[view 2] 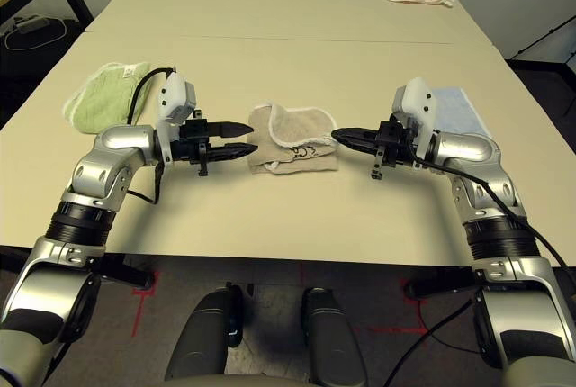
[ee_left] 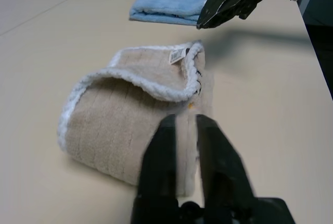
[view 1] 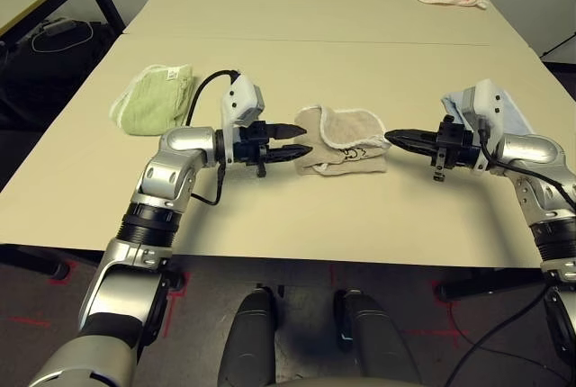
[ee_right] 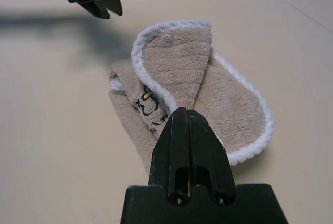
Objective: Fold the towel and set it aside.
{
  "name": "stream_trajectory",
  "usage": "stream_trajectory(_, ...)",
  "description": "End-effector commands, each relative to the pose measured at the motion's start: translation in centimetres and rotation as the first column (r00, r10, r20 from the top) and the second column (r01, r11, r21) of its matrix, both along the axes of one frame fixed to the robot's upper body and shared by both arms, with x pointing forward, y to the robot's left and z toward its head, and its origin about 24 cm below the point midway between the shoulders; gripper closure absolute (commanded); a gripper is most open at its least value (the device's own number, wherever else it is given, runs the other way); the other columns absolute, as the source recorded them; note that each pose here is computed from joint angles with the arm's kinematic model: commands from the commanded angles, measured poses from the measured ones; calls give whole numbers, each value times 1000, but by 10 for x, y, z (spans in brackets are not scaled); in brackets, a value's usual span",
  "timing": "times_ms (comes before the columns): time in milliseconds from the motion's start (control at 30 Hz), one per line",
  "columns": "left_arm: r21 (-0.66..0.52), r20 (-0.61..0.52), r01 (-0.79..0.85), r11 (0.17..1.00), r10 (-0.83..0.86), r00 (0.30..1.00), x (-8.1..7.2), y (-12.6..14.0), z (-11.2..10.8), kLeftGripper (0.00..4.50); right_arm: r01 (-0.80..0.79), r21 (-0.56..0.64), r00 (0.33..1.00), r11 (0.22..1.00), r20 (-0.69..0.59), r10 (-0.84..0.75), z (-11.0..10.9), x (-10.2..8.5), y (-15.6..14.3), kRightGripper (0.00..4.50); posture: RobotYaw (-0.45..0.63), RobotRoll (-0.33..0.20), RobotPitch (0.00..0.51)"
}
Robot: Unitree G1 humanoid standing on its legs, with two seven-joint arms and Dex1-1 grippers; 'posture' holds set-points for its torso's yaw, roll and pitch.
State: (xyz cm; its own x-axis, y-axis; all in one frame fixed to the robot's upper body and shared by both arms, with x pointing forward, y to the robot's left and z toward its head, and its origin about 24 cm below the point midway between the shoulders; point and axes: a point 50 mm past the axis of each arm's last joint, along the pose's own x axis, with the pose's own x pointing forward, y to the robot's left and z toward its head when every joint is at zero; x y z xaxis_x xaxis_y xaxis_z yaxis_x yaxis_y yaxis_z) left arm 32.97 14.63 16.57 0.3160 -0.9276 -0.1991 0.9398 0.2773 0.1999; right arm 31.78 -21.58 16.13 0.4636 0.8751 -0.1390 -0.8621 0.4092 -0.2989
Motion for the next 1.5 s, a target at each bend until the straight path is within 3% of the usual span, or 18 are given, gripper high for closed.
stream_trajectory(33,44,-33,-26,999,28,999,4,2,-7,4464,22,3,1000,1000,13,-22,4,-1,-6,4500,43,0,125)
stream_trajectory(333,79,-18,-46,996,48,999,18,-9,-6,4464,30,8,999,1000,23,-30,7,-1,-6,4500,39,0,127)
stream_trajectory(700,128,-57,30,991,-23,998,31,-42,-6,4464,50,14,998,999,34,-51,8,-2,-9,4500,19,0,128)
stream_trajectory(867,43,-72,53,998,-50,996,37,-62,5,4464,61,15,998,998,32,-61,6,-4,-10,4500,8,0,129)
stream_trajectory(1167,-126,-122,-68,990,53,991,53,-85,18,4464,84,26,996,996,37,-85,4,-8,-12,4500,-10,0,132)
stream_trajectory(1500,16,-208,51,999,-46,977,43,-113,-14,4464,109,25,992,994,62,-111,11,-6,-17,4500,-41,0,128)
